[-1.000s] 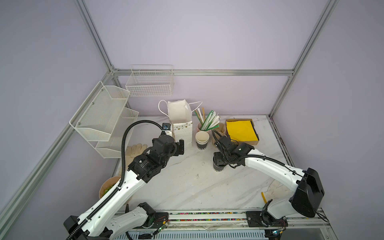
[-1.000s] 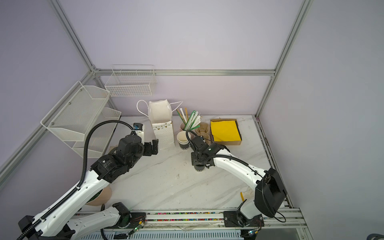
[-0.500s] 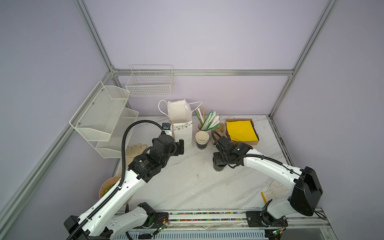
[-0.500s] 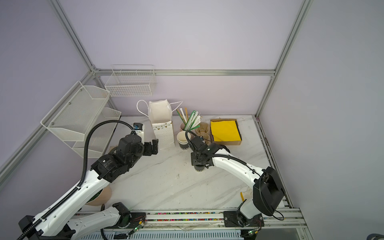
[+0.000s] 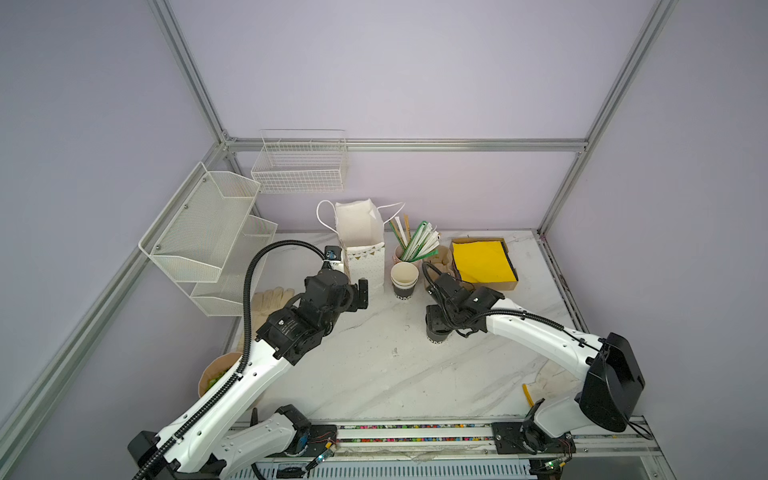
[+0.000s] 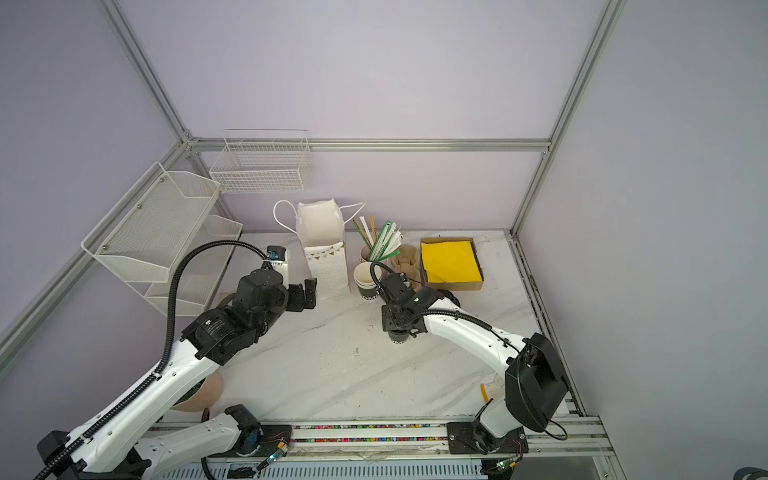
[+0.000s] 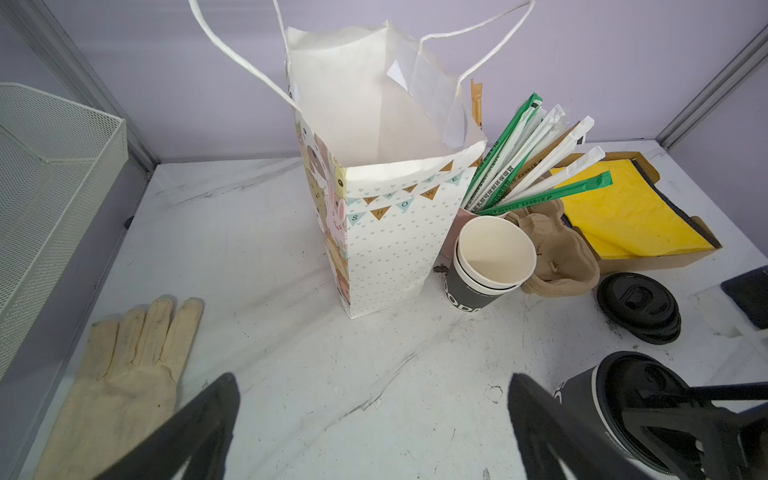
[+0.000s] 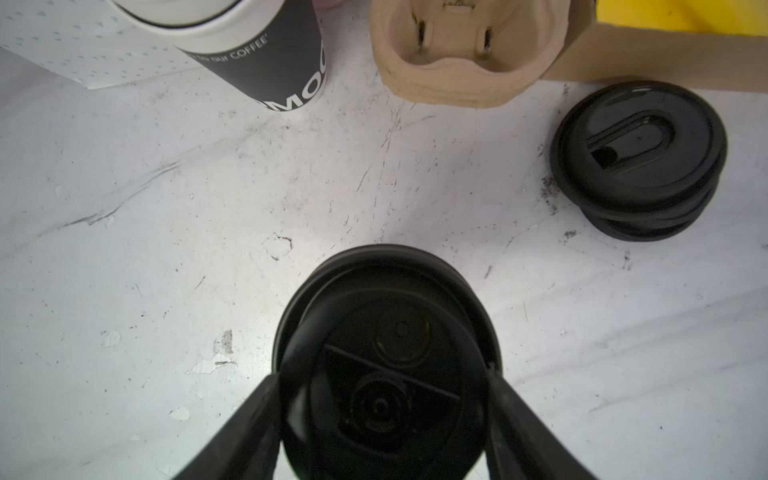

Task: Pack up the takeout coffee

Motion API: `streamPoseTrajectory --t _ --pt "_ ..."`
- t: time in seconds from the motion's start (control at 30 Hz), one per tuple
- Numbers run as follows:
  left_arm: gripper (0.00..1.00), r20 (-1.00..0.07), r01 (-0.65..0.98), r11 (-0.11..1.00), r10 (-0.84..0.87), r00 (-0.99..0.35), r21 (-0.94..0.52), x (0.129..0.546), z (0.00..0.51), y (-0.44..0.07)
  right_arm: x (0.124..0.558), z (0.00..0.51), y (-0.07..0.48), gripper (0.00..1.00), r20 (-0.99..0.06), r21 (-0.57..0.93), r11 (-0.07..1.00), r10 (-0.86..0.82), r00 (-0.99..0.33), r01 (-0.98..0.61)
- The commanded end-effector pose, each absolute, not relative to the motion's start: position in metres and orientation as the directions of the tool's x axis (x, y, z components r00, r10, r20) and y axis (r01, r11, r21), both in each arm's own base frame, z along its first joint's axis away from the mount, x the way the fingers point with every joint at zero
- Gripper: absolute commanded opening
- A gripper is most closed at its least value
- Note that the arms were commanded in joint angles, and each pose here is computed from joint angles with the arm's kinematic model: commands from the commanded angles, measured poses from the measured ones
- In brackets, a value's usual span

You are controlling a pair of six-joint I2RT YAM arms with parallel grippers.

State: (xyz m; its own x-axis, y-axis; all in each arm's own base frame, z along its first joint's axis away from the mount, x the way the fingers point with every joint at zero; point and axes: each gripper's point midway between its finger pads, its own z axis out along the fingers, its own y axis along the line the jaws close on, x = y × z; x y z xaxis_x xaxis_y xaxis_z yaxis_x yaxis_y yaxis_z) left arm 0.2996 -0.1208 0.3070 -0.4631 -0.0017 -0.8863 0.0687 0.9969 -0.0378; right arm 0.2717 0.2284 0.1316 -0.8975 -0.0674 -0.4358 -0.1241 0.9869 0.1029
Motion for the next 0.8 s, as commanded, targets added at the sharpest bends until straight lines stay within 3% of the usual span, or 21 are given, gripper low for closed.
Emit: streamPoseTrajectory --t 0.0,0.33,0.47,0.63,0.77 --pt "1.0 -0.881 0.075 0.997 0.018 -0.473 -0.02 0.301 0.297 -0.12 0.216 0.067 0.192 0.5 -0.156 -0.034 0.992 -0.125 -0.98 -0.121" --pt "1.0 -0.842 0.202 0.974 0.023 -0.539 -0.103 0.287 0.288 -0.154 0.217 0.07 0.206 0.5 -0.135 0.015 0.991 -0.13 -0.982 -0.133" --pt "1.0 -0.786 0.232 0.943 -0.046 -0.616 -0.237 0.265 0.27 -0.164 0.219 0.06 0.203 0.5 -0.126 -0.014 0.99 -0.143 -0.982 -0.142" --pt "1.0 -0.682 0.321 0.824 -0.106 -0.723 -0.467 0.234 0.232 -0.199 0.228 0.067 0.21 0.5 -0.134 0.031 0.992 -0.117 -0.984 -0.122" --pt "1.0 -0.617 0.31 0.779 -0.121 -0.778 -0.545 0.227 0.199 -0.212 0.233 0.069 0.215 0.5 -0.139 0.05 0.992 -0.106 -0.985 -0.114"
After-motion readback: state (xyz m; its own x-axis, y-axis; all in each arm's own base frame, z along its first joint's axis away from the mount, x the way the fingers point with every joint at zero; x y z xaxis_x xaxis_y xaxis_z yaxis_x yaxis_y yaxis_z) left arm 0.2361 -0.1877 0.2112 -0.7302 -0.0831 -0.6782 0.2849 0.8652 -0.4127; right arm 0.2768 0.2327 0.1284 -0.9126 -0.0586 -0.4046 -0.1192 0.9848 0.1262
